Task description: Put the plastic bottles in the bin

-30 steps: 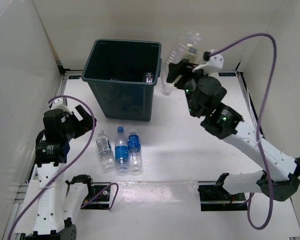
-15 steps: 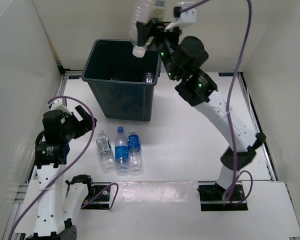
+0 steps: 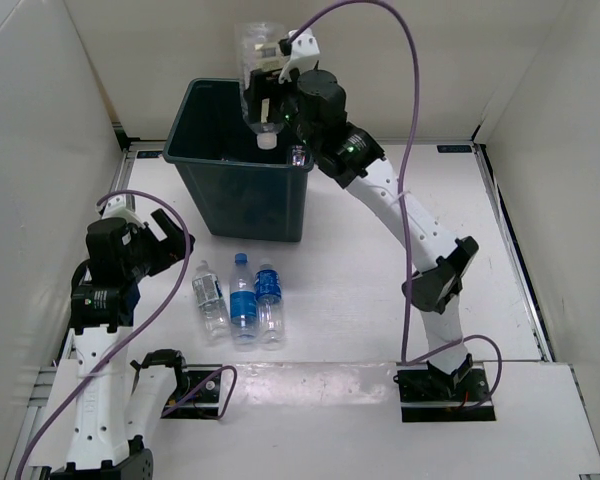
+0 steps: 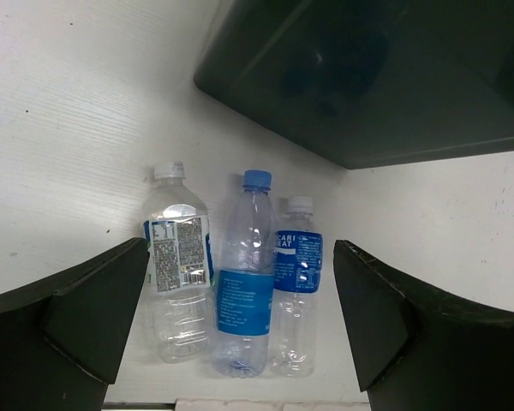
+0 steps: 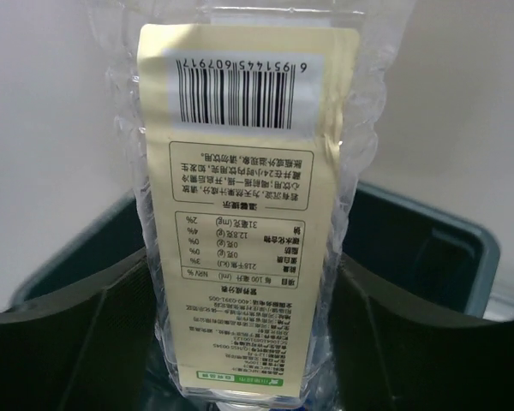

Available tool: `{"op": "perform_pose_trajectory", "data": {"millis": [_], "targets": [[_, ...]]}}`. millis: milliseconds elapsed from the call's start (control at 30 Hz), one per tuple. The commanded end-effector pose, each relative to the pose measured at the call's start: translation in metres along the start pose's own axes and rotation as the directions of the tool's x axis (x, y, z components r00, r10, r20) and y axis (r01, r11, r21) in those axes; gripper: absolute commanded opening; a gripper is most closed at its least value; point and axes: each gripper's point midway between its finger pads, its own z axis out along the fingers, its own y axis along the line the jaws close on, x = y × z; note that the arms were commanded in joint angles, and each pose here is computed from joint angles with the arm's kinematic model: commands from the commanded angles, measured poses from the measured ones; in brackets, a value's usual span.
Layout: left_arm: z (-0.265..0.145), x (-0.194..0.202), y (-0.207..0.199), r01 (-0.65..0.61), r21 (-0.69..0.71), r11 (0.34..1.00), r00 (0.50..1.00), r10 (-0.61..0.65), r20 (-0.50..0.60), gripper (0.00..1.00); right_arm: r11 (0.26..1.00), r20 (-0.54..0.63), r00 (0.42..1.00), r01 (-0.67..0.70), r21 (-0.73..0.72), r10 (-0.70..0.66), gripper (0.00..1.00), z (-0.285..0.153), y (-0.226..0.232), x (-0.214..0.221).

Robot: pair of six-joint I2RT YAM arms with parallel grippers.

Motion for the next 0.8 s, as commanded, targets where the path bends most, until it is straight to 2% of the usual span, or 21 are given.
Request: {"op": "perform_pose_trajectory", "data": {"millis": [0,167,300,367,400,433,467,533,600,633,667,733,767], "targets": [[0.001,-0.003,-0.003,0.005,0.018,1.0,1.0,-0.005,0.011,1.0,1.0,0.027,1.0,0.005,-0.009,-0.005,0.9,-0.003,0.007,-0.01],[0.003,-0.002,-0.002,0.007,0.017,1.0,1.0,-0.007,0.007,1.0,0.999,0.043,0.999,0.007,0.036,-0.008,0.9,-0.013,0.006,-0.022],[0.002,-0.002,-0.001,0.006,0.012,1.0,1.0,-0.006,0.013,1.0,0.995,0.028,0.999,-0.041,0.093,0.038,0.9,-0.027,-0.016,-0.03],[0.0,-0.003,-0.001,0.006,0.01,1.0,1.0,-0.006,0.019,1.0,0.992,0.07,0.996,-0.057,0.114,0.049,0.9,-0.049,-0.025,-0.057],[0.001,-0.004,-0.001,0.006,0.009,1.0,1.0,-0.006,0.021,1.0,0.99,0.023,0.999,-0.036,0.139,0.034,0.9,-0.048,-0.03,-0.035],[0.001,-0.003,0.0,0.007,0.006,1.0,1.0,-0.007,0.019,1.0,0.986,0.08,0.996,-0.056,0.16,0.044,0.9,-0.073,-0.034,-0.065],[0.001,-0.004,0.0,0.007,0.005,1.0,1.0,-0.007,0.021,1.0,0.972,0.039,0.999,-0.011,0.235,0.002,0.9,-0.074,-0.047,-0.043],[0.001,-0.004,0.0,0.01,0.003,1.0,1.0,-0.01,0.022,1.0,0.95,0.079,0.997,-0.018,0.311,-0.007,0.9,-0.104,-0.058,-0.065],[0.002,-0.002,0.002,0.018,-0.006,1.0,1.0,-0.018,0.018,1.0,0.913,-0.006,0.999,0.045,0.406,-0.046,0.9,-0.12,-0.077,-0.043],[0.003,-0.001,0.005,0.022,-0.02,1.0,1.0,-0.022,0.02,1.0,0.876,0.041,0.999,0.0,0.482,-0.022,0.9,-0.15,-0.094,-0.064],[0.003,-0.002,0.004,0.029,-0.018,0.999,0.999,-0.028,0.021,1.0,0.858,-0.03,0.999,0.038,0.513,-0.027,0.9,-0.155,-0.101,-0.031],[0.004,0.0,0.005,0.042,-0.021,0.999,0.999,-0.042,0.015,1.0,0.812,0.017,1.0,0.007,0.583,-0.021,0.9,-0.19,-0.113,-0.039],[0.004,-0.001,0.004,0.044,-0.018,0.999,0.999,-0.044,0.017,1.0,0.762,-0.054,0.996,0.085,0.642,-0.066,0.9,-0.208,-0.129,-0.003]]}}
